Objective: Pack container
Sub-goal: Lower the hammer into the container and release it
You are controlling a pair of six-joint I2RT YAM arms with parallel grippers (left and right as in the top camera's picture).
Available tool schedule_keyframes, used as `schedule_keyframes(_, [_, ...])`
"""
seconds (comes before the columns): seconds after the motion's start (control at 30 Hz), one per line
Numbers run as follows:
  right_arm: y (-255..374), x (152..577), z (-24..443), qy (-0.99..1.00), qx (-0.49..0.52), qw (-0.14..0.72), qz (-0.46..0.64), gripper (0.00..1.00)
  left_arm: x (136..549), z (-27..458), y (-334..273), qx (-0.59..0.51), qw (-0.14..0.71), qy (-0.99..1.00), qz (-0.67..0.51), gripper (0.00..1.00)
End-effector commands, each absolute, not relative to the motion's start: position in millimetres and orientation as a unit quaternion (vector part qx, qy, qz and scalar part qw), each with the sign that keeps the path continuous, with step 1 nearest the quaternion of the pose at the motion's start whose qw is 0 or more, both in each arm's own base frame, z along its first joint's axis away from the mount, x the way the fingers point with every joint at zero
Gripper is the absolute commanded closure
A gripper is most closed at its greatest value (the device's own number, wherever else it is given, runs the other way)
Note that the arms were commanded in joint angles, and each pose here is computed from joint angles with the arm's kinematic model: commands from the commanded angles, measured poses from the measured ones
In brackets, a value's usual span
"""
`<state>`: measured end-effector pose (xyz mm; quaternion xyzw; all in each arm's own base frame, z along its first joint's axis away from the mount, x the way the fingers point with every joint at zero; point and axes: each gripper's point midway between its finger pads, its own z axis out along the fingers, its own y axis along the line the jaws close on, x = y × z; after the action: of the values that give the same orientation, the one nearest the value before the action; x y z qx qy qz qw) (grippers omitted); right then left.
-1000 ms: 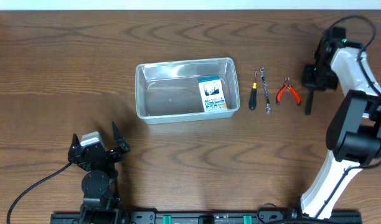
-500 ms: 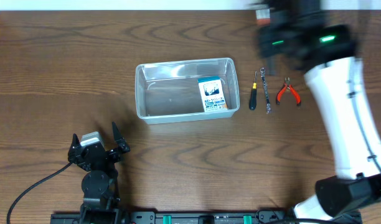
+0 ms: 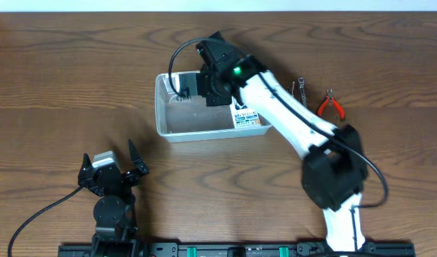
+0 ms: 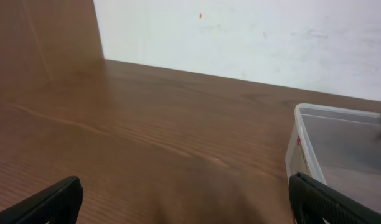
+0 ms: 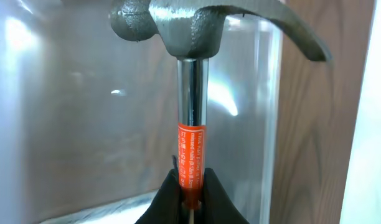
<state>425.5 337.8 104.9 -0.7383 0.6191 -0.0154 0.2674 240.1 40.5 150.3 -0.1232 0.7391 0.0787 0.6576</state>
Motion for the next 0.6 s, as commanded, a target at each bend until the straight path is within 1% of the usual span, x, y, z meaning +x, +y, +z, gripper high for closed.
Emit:
schedule_keyframes(0.0, [340.2,439.0,89.1,0.581,-0.766,0.274,-0.033,0.99,238.5,134.1,43.1,-0.124,0.640,0.753,0.090,0.02])
schedule_keyframes(0.17, [357.9,441.5,77.0,0.569,-0.767,0.296,-0.002,0.98,238.5,134.1,43.1,-0.124,0.640,0.753,0.090,0.02])
schedule_keyframes(0.23, [364.4,436.2,72.4,0.564,-0.770,0.297,0.017,0.96,238.5,134.1,43.1,-0.124,0.640,0.753,0.090,0.02])
schedule_keyframes(0.3, [369.0,433.7,68.4,0.575,-0.762,0.297,0.029,0.89,238.5,134.1,43.1,-0.124,0.640,0.753,0.090,0.02])
schedule_keyframes(0.37, [371.7,435.4,66.6,0.598,-0.742,0.300,0.038,0.79,238.5,134.1,43.1,-0.124,0.640,0.753,0.090,0.02])
schedule_keyframes(0.43, [372.8,437.6,67.4,0.619,-0.723,0.304,0.045,0.73,238.5,134.1,43.1,-0.124,0.640,0.753,0.090,0.02])
schedule_keyframes(0.5, [373.6,442.5,75.7,0.649,-0.692,0.314,0.049,0.69,238.5,134.1,43.1,-0.124,0.640,0.753,0.090,0.02])
schedule_keyframes(0.57, [370.0,449.6,89.9,0.682,-0.654,0.326,0.043,0.68,238.5,134.1,43.1,-0.124,0.640,0.753,0.090,0.02])
